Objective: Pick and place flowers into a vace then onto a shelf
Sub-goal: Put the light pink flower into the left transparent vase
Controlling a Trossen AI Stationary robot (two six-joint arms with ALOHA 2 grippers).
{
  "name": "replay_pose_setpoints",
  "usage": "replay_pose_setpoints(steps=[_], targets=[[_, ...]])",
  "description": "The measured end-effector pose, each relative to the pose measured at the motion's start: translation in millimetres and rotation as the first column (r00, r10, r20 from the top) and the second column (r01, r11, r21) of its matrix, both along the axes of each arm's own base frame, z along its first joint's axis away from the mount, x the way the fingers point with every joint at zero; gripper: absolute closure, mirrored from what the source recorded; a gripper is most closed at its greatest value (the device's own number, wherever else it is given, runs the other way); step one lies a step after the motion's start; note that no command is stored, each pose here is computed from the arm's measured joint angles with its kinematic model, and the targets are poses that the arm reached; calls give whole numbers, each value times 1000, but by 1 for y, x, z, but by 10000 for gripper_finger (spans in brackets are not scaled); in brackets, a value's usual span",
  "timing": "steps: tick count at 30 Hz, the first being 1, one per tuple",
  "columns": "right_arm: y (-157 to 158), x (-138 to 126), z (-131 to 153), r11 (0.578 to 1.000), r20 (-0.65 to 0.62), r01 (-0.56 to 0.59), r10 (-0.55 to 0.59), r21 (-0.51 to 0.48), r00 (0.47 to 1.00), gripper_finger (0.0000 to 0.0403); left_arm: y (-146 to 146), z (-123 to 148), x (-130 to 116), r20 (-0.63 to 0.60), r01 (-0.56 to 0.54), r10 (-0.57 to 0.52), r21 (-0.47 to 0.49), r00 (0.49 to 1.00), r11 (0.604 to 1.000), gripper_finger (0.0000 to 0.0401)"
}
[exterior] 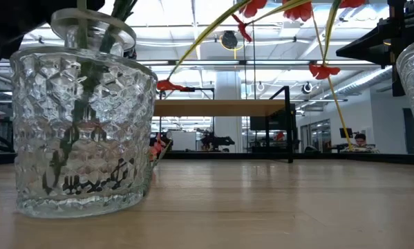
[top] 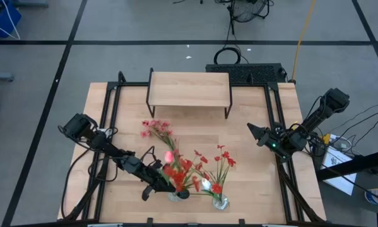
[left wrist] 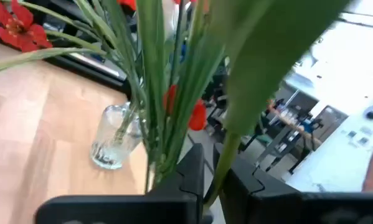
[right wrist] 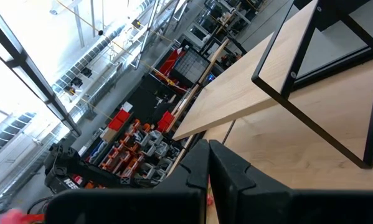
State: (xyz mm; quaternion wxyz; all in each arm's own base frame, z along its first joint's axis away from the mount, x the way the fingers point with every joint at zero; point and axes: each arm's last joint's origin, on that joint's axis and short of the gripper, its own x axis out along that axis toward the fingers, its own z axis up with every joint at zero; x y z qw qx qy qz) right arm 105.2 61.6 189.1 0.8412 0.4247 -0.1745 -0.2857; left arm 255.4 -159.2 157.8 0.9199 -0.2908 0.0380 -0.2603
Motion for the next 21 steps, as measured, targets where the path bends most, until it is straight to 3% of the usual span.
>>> replay_pose_setpoints(steps=[4, 8, 15, 21], targets=[[0, 0, 0, 1000, 0, 0, 0, 0, 1000, 399, 3, 6, 1, 20, 5, -3, -88, 1000, 996, 332], [0, 0, 0, 1000, 0, 0, 0, 0, 1000, 399, 3, 4, 1, -2, 12, -12, -86, 1000, 996, 322], [0, 0, 0, 1000, 0, 0, 0, 0, 1000, 399, 1, -10, 1, -97, -3, 7, 43, 995, 999, 392], [0, 0, 0, 1000, 0, 0, 0, 0, 1000, 399, 1, -12, 1, -126, -4, 9, 41, 992, 999, 388]])
